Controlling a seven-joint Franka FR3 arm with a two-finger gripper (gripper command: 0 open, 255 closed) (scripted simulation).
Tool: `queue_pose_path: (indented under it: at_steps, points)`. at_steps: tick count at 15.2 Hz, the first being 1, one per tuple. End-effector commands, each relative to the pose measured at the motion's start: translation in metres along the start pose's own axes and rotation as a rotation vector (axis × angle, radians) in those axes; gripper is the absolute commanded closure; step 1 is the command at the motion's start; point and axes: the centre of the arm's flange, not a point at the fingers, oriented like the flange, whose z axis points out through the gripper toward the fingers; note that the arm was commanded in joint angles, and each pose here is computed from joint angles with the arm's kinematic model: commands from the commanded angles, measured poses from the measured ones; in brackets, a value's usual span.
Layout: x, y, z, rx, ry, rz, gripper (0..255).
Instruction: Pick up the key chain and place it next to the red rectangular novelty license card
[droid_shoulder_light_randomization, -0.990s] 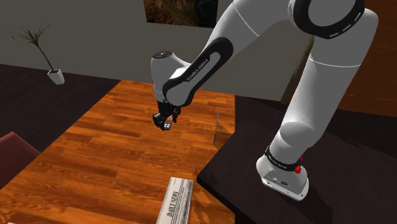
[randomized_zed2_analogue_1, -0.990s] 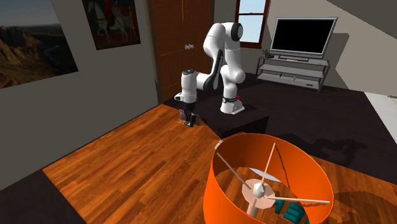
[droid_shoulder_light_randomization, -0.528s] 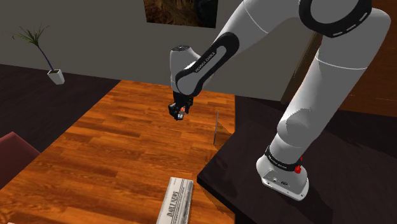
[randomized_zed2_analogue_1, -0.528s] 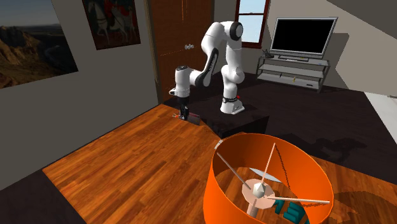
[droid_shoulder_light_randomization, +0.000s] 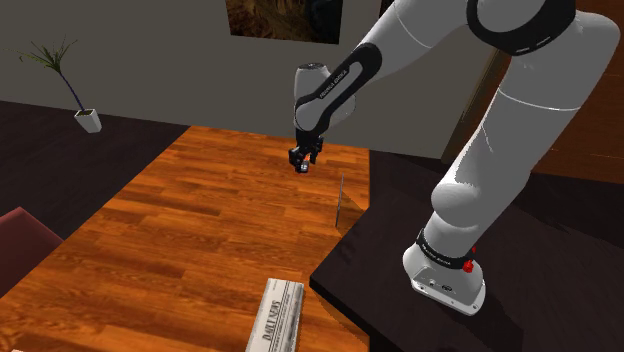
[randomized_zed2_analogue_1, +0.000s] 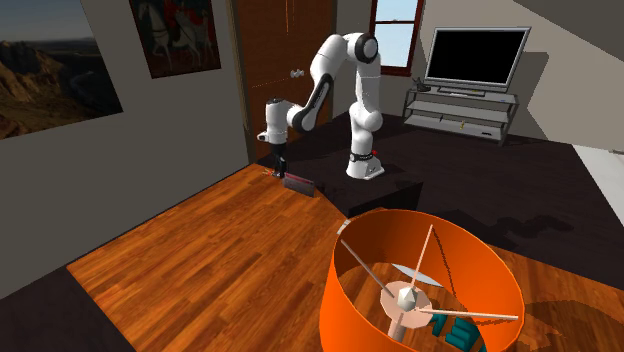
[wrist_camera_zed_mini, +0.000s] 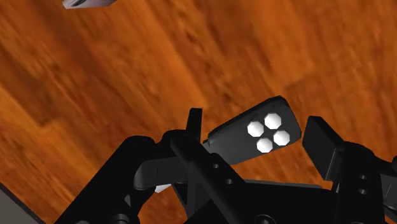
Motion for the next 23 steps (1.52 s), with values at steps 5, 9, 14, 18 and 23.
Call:
queue_pose_path:
  at_steps: [5, 9, 14, 18, 23]
  points:
    - [0.005, 0.067, 0.004, 0.000, 0.000, -0.001, 255]
    - [0.004, 0.067, 0.025, 0.000, 0.000, -0.001, 255]
    - [0.004, 0.068, 0.052, 0.000, 0.000, -0.001, 255]
    - [0.003, 0.068, 0.073, 0.000, 0.000, -0.001, 255]
    - [0.003, 0.068, 0.099, 0.000, 0.000, -0.001, 255]
